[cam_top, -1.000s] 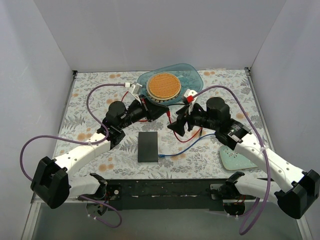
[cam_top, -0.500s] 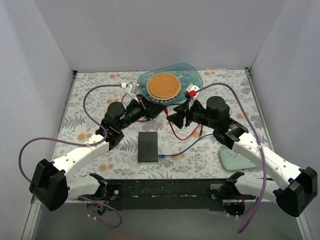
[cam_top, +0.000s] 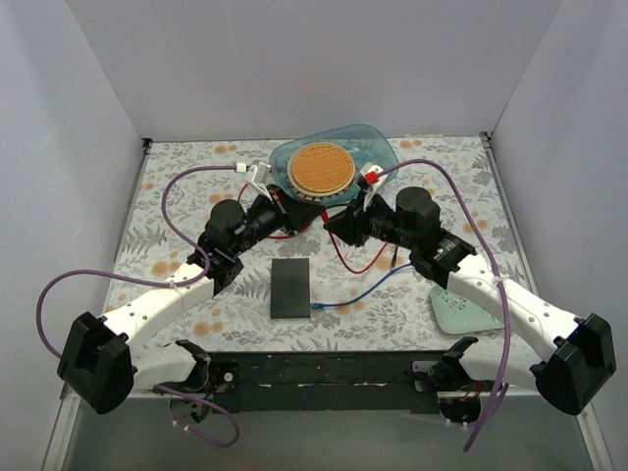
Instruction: Insert the plug into the switch port
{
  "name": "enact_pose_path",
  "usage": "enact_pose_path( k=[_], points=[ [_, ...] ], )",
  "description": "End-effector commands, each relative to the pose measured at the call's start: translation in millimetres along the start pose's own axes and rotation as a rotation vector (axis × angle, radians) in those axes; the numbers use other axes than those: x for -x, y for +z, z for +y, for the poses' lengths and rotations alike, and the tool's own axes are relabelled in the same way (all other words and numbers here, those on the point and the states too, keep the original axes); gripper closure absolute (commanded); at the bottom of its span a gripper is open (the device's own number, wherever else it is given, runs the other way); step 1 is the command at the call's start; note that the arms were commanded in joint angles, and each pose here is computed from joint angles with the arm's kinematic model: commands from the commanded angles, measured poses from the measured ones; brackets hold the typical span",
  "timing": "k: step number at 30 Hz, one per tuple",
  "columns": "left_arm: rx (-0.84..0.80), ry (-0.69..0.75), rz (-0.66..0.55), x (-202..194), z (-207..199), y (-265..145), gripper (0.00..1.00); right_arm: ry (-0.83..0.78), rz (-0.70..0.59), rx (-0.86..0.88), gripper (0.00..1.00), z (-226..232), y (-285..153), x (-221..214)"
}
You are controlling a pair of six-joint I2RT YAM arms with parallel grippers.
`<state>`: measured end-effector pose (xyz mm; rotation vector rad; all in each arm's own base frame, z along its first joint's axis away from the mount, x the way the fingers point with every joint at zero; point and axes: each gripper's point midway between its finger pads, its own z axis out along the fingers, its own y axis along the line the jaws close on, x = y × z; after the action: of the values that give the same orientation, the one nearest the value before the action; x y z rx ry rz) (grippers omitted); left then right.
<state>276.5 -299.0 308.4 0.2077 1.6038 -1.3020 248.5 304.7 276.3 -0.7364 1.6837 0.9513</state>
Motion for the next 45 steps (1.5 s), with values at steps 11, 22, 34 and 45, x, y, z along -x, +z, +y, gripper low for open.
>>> enact_pose_path(
  k=[11,22,34,45],
  points=[
    [0.056,0.037,-0.016,10.3,3.3,-6.4,0.28,-0.037,-0.034,-0.071,0.99,-11.0,1.5,19.7],
    [0.527,0.032,-0.028,-5.7,91.4,-56.5,0.03,-0.057,0.24,-0.226,0.99,-46.6,-15.8,-62.4],
    [0.95,-0.173,0.106,-99.1,187.9,-122.2,0.14,0.025,0.515,-0.159,0.99,-44.9,-15.9,-144.1],
    [0.869,-0.237,0.23,-148.1,204.1,-106.3,0.17,0.044,0.646,-0.057,0.99,-26.6,-14.1,-185.8]
  ],
)
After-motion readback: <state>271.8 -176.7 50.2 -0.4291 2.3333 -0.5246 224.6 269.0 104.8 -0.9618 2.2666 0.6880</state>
